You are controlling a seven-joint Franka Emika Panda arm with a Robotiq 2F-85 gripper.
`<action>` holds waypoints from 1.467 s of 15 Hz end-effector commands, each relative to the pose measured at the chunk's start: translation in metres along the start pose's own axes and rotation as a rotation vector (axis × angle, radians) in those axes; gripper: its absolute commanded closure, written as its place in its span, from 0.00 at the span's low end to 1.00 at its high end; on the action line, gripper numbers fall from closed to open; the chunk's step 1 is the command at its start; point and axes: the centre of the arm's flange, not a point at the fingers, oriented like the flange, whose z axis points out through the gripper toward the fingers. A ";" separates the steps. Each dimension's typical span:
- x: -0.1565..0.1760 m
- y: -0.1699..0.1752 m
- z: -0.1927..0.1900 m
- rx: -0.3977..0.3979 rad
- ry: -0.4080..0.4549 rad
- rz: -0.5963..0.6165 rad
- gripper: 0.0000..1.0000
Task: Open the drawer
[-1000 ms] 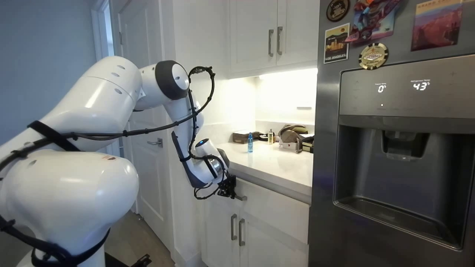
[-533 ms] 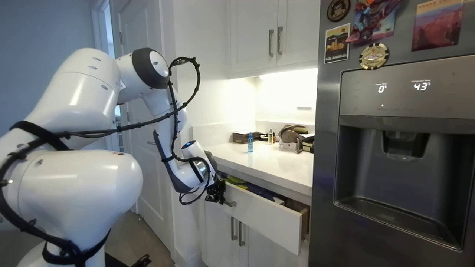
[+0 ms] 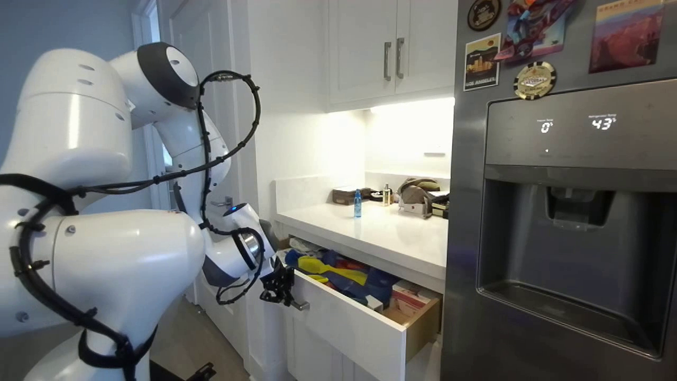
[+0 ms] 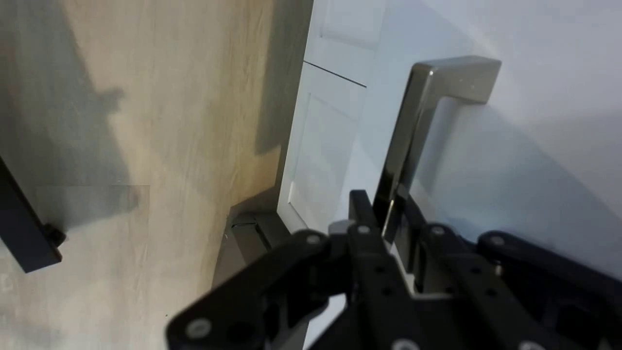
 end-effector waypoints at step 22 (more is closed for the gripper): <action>0.016 0.035 -0.043 -0.016 0.028 0.006 0.96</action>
